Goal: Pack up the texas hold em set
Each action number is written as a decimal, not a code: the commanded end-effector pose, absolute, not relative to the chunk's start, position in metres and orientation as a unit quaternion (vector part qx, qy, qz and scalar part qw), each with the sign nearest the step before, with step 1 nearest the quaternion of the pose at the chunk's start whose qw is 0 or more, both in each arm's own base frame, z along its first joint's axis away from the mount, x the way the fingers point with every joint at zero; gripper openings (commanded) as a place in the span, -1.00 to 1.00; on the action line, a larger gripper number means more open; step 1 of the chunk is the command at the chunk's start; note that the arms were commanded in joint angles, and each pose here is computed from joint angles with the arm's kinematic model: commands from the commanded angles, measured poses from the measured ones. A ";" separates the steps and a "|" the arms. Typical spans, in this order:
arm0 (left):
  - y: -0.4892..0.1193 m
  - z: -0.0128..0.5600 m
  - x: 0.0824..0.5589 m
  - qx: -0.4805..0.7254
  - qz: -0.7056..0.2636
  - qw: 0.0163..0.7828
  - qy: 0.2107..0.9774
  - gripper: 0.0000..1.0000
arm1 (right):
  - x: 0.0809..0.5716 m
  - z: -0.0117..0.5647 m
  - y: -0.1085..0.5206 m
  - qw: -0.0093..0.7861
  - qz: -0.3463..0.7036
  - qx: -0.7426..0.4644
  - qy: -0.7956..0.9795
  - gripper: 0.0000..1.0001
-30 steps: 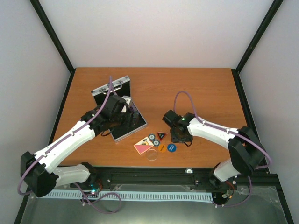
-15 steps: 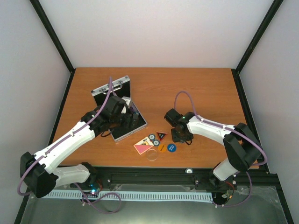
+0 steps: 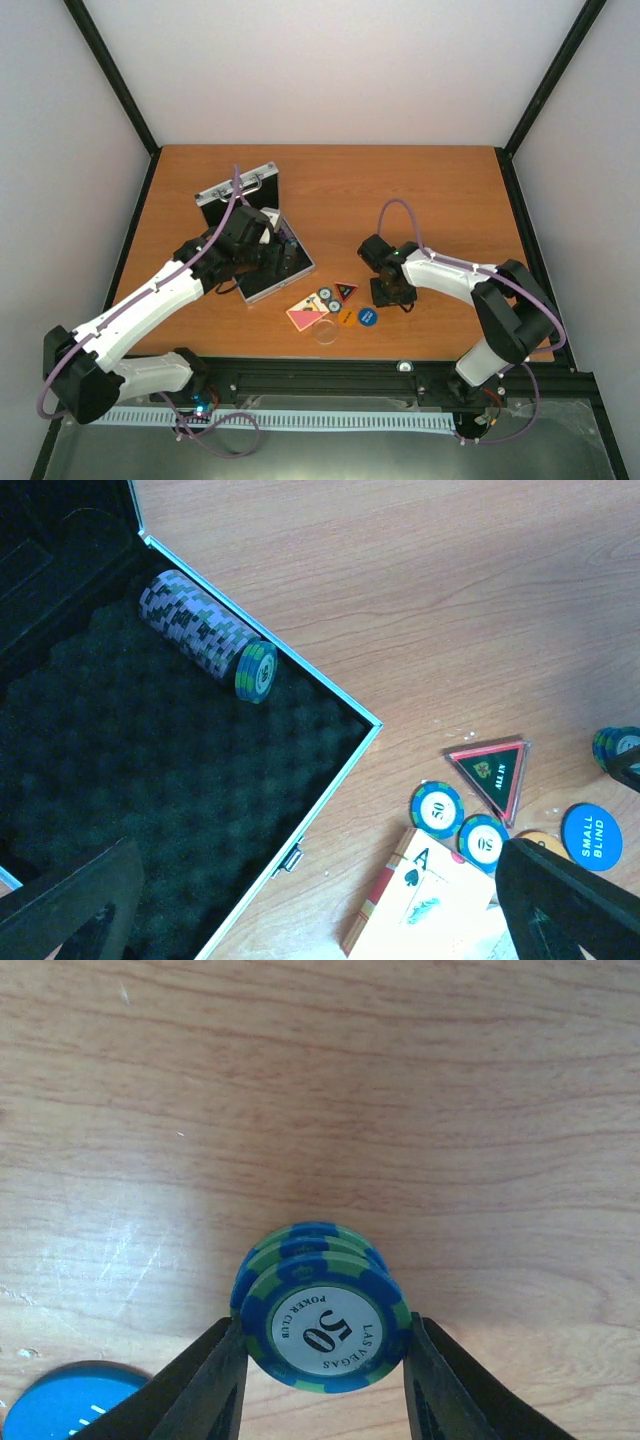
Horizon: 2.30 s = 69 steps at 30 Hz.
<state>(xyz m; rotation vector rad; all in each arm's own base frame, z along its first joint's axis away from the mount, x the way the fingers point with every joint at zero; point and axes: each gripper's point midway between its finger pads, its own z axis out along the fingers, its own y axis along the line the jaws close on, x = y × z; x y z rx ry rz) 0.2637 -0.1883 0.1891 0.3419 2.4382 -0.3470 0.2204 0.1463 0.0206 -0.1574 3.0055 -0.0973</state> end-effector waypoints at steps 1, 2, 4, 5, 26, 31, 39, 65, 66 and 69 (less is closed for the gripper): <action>-0.188 0.198 0.266 0.121 -0.134 0.334 0.925 1.00 | 0.224 0.014 0.148 0.065 -0.029 -0.058 0.996 -0.15; -0.188 0.198 0.266 0.121 -0.134 0.334 0.925 1.00 | 0.224 0.014 0.148 0.064 -0.029 -0.058 0.996 -0.14; -0.188 0.197 0.266 0.121 -0.134 0.332 0.926 0.99 | 0.224 0.012 0.147 0.062 -0.032 -0.058 0.996 -0.03; -0.188 0.198 0.266 0.121 -0.135 0.333 0.925 0.99 | 0.224 0.011 0.147 0.061 -0.033 -0.058 0.996 0.03; -0.189 0.197 0.266 0.119 -0.139 0.336 0.924 0.99 | 0.229 0.037 0.144 0.086 -0.033 -0.059 0.994 0.42; -0.187 0.198 0.265 0.119 -0.136 0.337 0.924 1.00 | 0.229 0.040 0.147 0.087 -0.026 -0.064 0.994 0.42; -0.188 0.199 0.266 0.118 -0.137 0.338 0.923 0.99 | 0.230 0.034 0.149 0.077 -0.030 -0.086 0.993 0.73; -0.181 0.195 0.264 0.108 -0.127 0.336 0.927 0.99 | 0.225 0.002 0.144 0.044 -0.025 -0.089 0.995 0.66; -0.181 0.195 0.264 0.107 -0.126 0.334 0.928 1.00 | 0.225 0.002 0.142 0.043 -0.025 -0.087 0.995 0.65; -0.181 0.195 0.265 0.107 -0.126 0.335 0.928 0.99 | 0.223 0.002 0.139 0.042 -0.026 -0.083 0.995 0.61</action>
